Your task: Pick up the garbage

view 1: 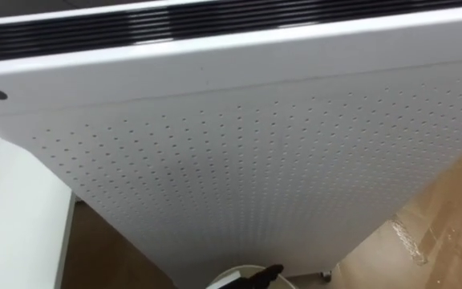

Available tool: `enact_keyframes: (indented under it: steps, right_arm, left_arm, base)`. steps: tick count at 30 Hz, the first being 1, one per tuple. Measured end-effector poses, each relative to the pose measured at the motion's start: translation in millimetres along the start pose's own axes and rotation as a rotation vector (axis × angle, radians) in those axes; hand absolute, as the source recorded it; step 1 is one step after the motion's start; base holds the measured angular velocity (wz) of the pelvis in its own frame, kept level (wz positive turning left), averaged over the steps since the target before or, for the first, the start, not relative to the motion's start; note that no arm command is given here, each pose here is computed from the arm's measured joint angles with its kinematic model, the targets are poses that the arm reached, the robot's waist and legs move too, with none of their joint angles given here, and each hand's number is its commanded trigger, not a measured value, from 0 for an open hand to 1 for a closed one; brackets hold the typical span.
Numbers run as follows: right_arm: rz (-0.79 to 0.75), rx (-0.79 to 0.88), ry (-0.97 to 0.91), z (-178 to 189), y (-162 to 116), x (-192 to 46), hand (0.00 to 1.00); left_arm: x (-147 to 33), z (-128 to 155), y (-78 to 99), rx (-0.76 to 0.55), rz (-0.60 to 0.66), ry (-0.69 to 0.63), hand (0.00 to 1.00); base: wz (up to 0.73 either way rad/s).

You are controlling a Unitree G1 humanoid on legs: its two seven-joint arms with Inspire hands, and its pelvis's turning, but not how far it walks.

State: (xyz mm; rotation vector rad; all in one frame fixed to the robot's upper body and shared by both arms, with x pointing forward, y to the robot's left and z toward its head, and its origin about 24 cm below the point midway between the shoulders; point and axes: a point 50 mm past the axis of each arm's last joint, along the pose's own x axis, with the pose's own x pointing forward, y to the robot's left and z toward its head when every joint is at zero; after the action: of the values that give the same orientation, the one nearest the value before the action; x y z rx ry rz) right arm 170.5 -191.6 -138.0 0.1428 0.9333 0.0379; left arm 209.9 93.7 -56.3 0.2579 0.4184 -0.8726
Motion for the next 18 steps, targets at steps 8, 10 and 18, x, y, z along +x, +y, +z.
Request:
enact_keyframes:
  steps: [8, 10, 18]
  right_arm:
    - [-0.007, 0.025, 0.006, -3.4, -2.2, -1.2, 1.0]
    - [-0.016, 0.06, 0.008, -5.3, -4.5, -2.0, 1.0]
    - [-0.071, 0.137, 0.073, -32.6, -18.8, -11.5, 1.0]
  left_arm:
    - [-2.3, -4.9, 0.2, -0.011, 0.01, 0.015, 0.0]
    - [-3.8, -14.6, 3.2, -0.035, 0.044, 0.04, 0.0]
    - [-28.0, -68.1, 12.8, -0.144, 0.255, 0.206, 0.0]
  base:
    - [0.0]
    - [-0.05]
    - [-0.04]
